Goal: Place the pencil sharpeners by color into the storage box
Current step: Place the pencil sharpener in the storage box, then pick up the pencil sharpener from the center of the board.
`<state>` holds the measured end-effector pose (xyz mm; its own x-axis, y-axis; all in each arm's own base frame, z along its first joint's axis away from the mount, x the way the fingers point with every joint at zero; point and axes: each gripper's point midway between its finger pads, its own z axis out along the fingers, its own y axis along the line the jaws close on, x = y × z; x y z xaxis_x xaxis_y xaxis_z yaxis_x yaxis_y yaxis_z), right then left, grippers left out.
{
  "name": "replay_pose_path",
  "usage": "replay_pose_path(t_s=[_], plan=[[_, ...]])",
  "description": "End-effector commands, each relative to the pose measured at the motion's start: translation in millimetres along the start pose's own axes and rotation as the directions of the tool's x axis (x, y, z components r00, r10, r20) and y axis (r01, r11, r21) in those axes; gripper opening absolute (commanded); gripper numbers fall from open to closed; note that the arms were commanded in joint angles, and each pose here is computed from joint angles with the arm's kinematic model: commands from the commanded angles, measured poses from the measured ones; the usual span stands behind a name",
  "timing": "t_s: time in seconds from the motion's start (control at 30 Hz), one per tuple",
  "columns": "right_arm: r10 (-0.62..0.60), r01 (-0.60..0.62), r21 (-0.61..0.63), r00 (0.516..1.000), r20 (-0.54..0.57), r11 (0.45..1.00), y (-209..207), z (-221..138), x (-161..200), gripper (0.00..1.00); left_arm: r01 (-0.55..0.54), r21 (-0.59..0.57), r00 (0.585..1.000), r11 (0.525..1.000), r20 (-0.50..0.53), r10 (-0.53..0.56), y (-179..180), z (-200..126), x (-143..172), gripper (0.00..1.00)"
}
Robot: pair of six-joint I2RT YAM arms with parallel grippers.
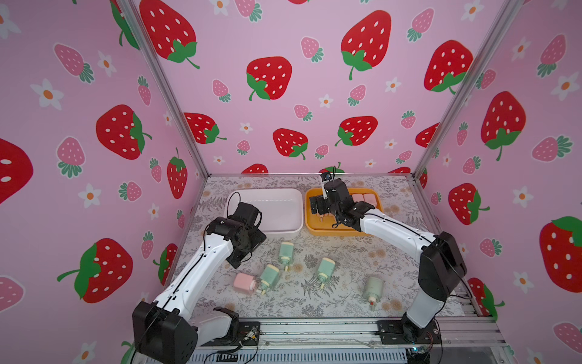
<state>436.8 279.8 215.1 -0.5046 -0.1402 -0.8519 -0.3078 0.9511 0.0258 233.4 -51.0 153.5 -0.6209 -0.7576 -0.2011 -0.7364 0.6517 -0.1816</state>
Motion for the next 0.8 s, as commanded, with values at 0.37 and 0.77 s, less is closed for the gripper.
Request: replay_pose_path(t_s=[0.37, 0.77], plan=[[0.015, 0.008, -0.125, 0.982, 0.188, 0.992, 10.9, -40.4, -28.5, 1.0, 0.215, -0.114, 0.952, 0.97, -0.198, -0.234, 75.2, 24.4, 42.6, 0.94], [-0.009, 0.038, -0.138, 0.98, 0.201, 0.99, 13.0, -45.0, -27.4, 1.0, 0.297, -0.145, 0.929, 0.944, -0.183, -0.321, 97.8, 42.4, 37.1, 0.77]])
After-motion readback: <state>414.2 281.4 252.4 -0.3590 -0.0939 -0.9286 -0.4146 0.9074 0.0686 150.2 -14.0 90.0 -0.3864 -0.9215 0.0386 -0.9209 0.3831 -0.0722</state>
